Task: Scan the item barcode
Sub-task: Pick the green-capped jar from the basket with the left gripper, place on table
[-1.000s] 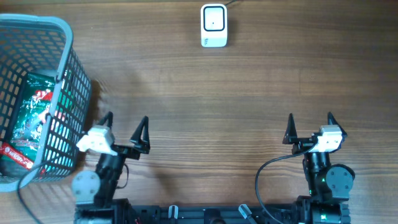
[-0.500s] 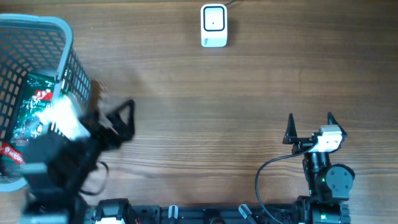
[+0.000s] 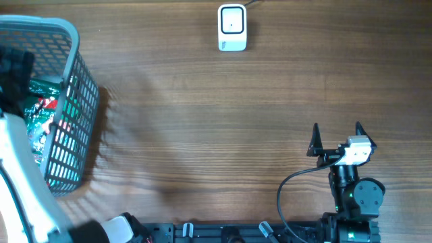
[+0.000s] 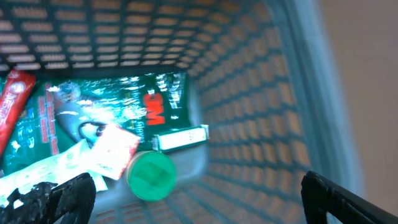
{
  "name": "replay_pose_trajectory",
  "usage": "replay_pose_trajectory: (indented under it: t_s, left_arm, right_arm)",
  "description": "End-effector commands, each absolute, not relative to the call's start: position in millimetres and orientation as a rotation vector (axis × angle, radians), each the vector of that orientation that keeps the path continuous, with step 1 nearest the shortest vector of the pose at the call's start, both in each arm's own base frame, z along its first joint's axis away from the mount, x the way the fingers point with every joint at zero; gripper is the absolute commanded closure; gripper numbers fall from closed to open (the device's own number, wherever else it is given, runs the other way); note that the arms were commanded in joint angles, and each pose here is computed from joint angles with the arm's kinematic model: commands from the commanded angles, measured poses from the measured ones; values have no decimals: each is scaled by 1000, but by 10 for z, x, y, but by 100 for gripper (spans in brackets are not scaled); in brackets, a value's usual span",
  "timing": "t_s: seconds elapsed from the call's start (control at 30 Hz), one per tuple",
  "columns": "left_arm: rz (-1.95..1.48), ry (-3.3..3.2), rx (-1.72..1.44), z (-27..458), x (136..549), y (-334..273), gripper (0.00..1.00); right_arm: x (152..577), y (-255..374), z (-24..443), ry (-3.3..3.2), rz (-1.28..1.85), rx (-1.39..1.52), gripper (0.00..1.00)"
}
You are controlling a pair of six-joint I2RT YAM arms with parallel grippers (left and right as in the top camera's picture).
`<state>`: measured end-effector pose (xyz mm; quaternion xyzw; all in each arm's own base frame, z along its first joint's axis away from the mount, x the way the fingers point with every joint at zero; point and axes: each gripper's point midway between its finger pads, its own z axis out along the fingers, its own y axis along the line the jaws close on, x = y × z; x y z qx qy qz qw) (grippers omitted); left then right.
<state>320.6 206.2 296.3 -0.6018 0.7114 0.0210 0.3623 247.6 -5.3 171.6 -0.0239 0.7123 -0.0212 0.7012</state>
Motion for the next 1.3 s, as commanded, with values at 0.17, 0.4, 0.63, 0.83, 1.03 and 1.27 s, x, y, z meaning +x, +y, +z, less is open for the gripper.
replay_pose_trajectory:
  t_s: [0.17, 0.4, 0.63, 0.83, 1.03, 1.27]
  left_arm:
    - [-23, 2211, -1827, 1561, 3356, 2087, 0]
    - [-85, 2338, -1879, 994, 3530, 1964, 0]
    - [-63, 2480, -1865, 680, 3577, 1703, 0]
    - [25, 2539, -1910, 529, 3394, 1695, 26]
    - [145, 2543, -1914, 606, 3287, 1796, 46]
    - [52, 2242, -1739, 2497, 3472, 2054, 46]
  right_arm:
    - [2472, -72, 1734, 1577, -47, -34, 0]
    - [2472, -72, 1734, 1577, -48, -34, 0]
    - [2472, -72, 1734, 1577, -48, -34, 0]
    - [2472, -72, 1734, 1577, -48, -34, 0]
    - [2472, -72, 1734, 1577, -48, -34, 0]
    - [2472, -72, 1734, 1577, -47, -34, 0]
